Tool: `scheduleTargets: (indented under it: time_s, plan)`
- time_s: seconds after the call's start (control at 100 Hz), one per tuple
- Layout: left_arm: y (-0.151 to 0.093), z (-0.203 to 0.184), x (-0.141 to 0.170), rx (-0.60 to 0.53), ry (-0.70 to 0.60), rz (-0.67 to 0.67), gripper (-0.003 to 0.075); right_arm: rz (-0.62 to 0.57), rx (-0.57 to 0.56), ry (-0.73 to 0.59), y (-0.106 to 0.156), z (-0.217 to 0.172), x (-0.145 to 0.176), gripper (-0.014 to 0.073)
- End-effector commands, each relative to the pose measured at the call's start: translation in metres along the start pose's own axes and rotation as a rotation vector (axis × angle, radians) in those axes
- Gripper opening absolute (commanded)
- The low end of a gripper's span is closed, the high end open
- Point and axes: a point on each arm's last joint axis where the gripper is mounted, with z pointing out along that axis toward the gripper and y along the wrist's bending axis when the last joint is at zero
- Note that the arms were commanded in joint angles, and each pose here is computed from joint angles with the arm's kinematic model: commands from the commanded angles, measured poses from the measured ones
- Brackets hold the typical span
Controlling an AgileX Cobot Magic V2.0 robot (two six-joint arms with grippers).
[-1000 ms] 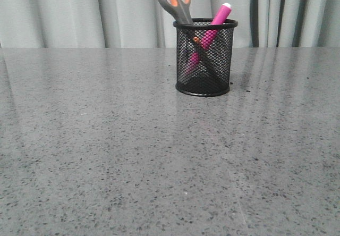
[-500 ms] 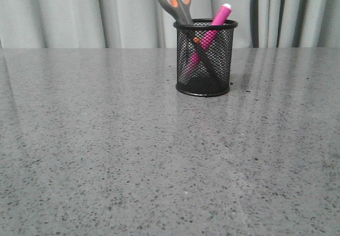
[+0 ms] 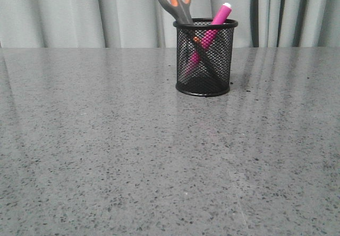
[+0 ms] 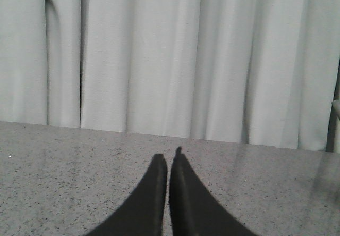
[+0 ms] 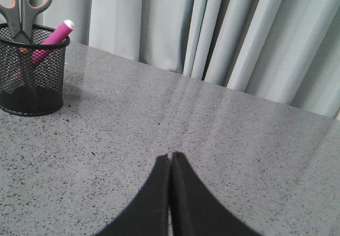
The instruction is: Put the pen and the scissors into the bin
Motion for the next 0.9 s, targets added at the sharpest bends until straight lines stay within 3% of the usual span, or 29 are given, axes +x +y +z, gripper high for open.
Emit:
scheduleTargets:
  time_s: [0.0,0.62,0.71,0.79,0.89]
  plan:
    - [0.0006,-0.0015,-0.0102,-0.011,-0.039,-0.009,-0.0019,-0.012,0.024,-0.12,-0.0035,-0.0038,-0.0163,-0.0075]
    - [0.0006,-0.0015,-0.0102,-0.011,-0.039,-0.009,-0.0019,-0.013,0.025,-0.128,-0.0035,-0.0038,-0.017,-0.0075]
    - [0.0006,-0.0015,-0.0104,-0.011,-0.041,0.023,-0.0019,-0.013,0.025,-0.128,-0.0035,-0.0038,-0.017,-0.0075]
    - [0.0002,-0.0015,-0.0109,-0.009,-0.048,0.148,-0.0019,-0.013,0.025,-0.128,-0.0035,-0.0038,-0.017,-0.0075]
    - [0.0026,-0.0016,-0.0133,-0.038,-0.103,0.149,-0.0019,-0.013,0.025,-0.128,-0.0035,-0.0038,-0.017,-0.0075]
